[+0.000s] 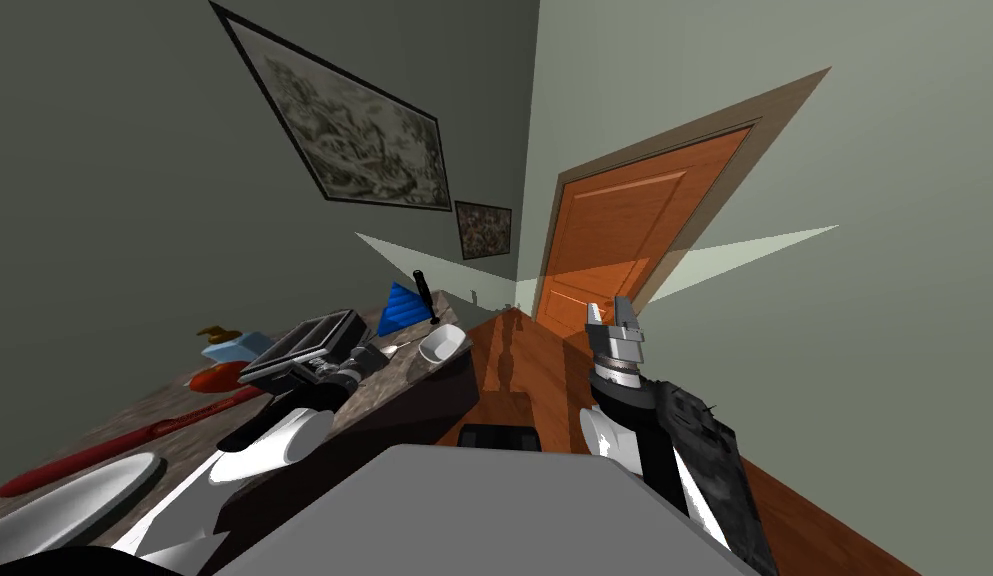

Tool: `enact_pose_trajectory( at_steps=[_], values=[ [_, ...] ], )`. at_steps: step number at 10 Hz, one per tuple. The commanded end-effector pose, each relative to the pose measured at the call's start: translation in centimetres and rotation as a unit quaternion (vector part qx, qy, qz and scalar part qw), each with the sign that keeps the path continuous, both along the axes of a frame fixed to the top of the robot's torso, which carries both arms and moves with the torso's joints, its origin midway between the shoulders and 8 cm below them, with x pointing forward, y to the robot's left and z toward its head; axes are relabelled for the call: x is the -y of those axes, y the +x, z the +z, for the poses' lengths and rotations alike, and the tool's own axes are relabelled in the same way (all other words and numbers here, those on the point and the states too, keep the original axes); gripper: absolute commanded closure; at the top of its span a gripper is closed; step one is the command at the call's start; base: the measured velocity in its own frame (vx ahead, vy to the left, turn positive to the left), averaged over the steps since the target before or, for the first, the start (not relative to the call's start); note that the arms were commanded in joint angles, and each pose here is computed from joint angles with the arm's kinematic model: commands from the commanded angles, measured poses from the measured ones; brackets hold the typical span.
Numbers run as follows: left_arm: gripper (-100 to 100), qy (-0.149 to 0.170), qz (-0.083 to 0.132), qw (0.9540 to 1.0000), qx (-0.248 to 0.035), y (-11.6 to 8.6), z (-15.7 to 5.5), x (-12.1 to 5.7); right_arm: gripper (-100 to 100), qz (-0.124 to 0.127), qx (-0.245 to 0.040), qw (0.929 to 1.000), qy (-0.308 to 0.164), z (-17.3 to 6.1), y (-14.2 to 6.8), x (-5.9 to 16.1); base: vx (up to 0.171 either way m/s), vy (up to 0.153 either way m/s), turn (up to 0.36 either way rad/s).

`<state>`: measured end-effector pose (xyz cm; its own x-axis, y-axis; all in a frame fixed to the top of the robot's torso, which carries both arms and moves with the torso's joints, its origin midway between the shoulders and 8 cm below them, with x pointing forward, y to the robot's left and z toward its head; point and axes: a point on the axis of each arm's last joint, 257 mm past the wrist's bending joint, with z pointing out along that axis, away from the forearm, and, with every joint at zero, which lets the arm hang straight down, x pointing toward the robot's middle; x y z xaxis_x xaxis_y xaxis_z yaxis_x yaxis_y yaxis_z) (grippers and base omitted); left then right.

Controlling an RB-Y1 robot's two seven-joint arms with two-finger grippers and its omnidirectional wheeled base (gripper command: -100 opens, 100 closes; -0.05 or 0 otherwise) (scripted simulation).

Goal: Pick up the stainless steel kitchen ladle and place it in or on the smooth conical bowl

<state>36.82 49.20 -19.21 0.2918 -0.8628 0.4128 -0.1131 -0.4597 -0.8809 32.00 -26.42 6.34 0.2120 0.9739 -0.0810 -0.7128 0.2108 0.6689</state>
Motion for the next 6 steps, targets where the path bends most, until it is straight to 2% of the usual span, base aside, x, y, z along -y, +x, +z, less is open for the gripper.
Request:
enact_pose_trajectory(
  at_steps=[1, 2, 4, 5, 6],
  values=[
    [-100, -0.005, 0.001, 0.9999, -0.016, -0.1, -0.7, -0.2, 0, 0.000, 0.000, 1.0000, 0.000, 0.0, 0.0, 0.0, -0.001, 0.000, 0.014],
    [-100, -0.024, 0.010, 0.9991, -0.035, -0.6, -1.5, -1.5, 0, 0.000, 0.000, 1.0000, 0.000, 0.0, 0.0, 0.0, 0.000, -0.009, -0.251],
    [-100, -0.027, 0.010, 0.9984, -0.048, -0.8, -2.2, -1.4, 0, 0.000, 0.000, 1.0000, 0.000, 0.0, 0.0, 0.0, 0.000, 0.002, -0.047],
    [-100, -0.046, 0.019, 0.9966, -0.065, -1.4, -2.9, -2.6, 0, 0.000, 0.000, 1.0000, 0.000, 0.0, 0.0, 0.0, 0.001, -0.006, -0.233],
    [-100, -0.049, 0.019, 0.9956, -0.077, -1.7, -3.5, -2.5, 0, 0.000, 0.000, 1.0000, 0.000, 0.0, 0.0, 0.0, 0.000, 0.004, -0.125]
  ],
)
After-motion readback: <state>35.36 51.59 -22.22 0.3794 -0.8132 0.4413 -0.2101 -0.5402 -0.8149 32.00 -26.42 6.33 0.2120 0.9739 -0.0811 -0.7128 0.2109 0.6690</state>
